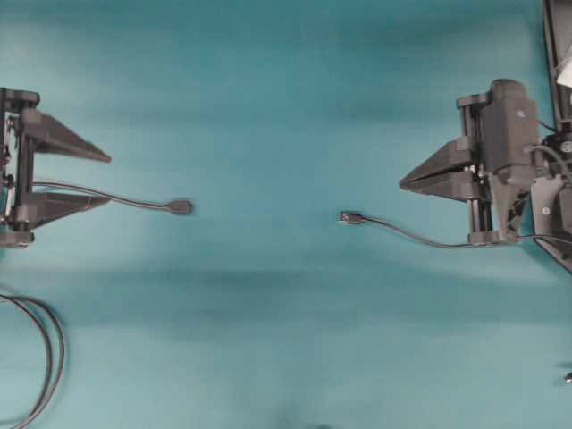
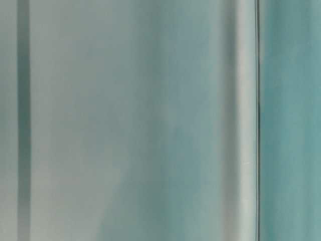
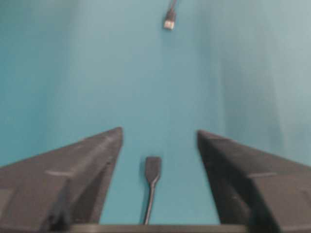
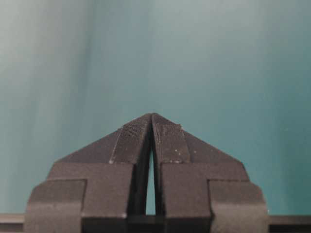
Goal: Insert the USB using both arms.
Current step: 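Open both grippers and move them toward the USB cable ends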
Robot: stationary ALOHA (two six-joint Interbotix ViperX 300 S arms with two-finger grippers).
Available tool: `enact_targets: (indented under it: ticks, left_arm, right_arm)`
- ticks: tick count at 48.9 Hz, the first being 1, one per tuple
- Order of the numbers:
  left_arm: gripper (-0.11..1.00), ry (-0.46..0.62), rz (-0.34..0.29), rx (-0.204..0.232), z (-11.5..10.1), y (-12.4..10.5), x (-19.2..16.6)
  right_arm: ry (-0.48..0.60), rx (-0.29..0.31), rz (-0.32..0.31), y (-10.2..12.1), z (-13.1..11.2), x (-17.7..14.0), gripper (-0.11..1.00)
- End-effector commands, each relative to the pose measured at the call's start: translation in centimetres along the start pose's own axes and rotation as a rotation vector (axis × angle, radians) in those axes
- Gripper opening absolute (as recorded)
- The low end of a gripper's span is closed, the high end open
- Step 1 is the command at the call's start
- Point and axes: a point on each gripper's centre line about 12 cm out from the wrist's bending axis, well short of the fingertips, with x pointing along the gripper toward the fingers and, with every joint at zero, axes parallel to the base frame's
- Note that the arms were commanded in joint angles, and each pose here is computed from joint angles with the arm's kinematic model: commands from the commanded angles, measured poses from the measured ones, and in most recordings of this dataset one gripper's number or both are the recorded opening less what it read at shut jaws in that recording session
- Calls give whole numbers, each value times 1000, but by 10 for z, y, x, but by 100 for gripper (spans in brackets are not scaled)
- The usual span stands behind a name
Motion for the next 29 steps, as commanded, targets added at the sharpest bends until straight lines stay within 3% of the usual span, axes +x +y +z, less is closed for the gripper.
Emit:
enact_targets:
  ticks: [1, 23, 29]
  left_arm:
    - [79, -9, 8, 11, 7, 2, -1]
    - [84, 107, 24, -3, -16, 7, 10]
    - [84, 127, 24, 0, -20, 7, 16]
  right_arm:
    - [-11, 1, -2, 0, 11, 3, 0]
    - [203, 7, -7, -2, -15, 49, 2]
    - [242, 20, -18, -6, -20, 59, 25]
